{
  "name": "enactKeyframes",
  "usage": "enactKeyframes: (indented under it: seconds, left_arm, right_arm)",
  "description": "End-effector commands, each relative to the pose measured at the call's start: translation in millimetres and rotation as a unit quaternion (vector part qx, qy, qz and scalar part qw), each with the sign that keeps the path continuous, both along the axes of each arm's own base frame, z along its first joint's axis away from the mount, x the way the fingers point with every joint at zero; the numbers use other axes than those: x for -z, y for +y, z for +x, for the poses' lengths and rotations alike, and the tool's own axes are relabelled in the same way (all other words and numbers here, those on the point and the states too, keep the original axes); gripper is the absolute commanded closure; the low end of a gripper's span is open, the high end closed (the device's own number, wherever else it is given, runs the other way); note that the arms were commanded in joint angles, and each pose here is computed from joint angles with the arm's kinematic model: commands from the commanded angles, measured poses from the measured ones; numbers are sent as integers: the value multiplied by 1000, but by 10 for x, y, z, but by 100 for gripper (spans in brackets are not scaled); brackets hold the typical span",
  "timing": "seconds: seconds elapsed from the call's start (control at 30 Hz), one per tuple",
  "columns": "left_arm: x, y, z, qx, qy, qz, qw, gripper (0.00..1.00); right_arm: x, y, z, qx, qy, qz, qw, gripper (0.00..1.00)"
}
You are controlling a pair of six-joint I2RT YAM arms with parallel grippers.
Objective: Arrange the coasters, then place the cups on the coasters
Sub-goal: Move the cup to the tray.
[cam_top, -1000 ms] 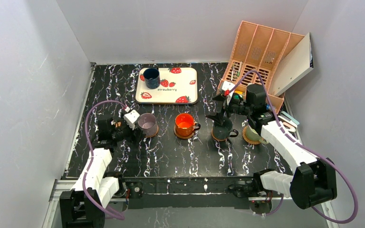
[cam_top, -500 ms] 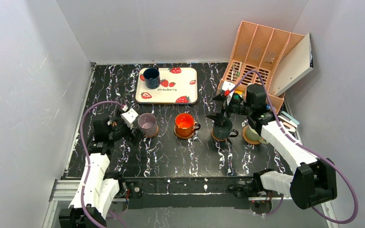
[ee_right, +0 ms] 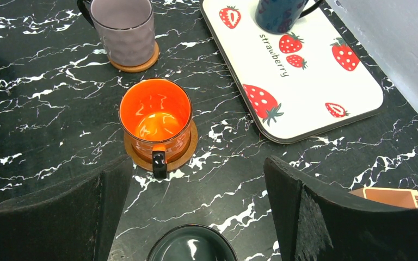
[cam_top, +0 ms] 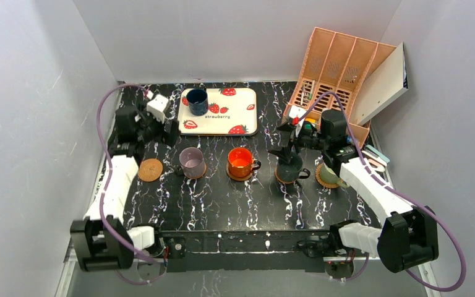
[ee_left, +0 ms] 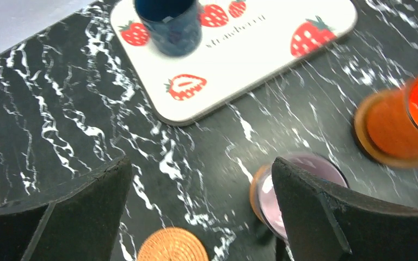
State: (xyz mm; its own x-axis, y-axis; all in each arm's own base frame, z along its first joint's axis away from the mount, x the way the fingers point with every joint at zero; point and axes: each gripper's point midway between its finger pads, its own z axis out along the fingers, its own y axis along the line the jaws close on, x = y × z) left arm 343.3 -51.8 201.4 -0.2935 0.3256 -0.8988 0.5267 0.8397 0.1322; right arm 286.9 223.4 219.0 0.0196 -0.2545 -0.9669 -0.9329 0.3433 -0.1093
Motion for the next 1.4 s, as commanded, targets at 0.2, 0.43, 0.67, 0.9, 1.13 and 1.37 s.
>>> enactKeyframes:
  seconds: [0.2, 0.43, 0.67, 0.9, 1.13, 1.37]
  left_arm:
    - [-179, 624, 1307, -216, 10, -19, 976, 2]
    - [164, 728, 1970, -274, 44, -50, 959, 2]
    - [672, 810, 2432, -340, 72, -47, 937, 2]
    - [1020, 663, 2723, -343, 144, -63, 926, 2]
    - [1126, 486, 2814, -373, 173, -83, 908, 2]
    - [1217, 269, 2809, -345, 192, -107, 913, 2]
  right_arm:
    - [-12, -28, -4, -2, -9, 2, 1000, 1]
    - [16, -39, 13, 0, -8, -1, 1000, 1]
    - [89, -49, 50, 5, -1, -7, 1000, 1]
    - [104, -112, 108, 17, -2, -11, 1000, 1]
    - [125, -109, 105, 14, 3, -11, 1000, 1]
    - [114, -107, 95, 12, 3, -9, 1000, 1]
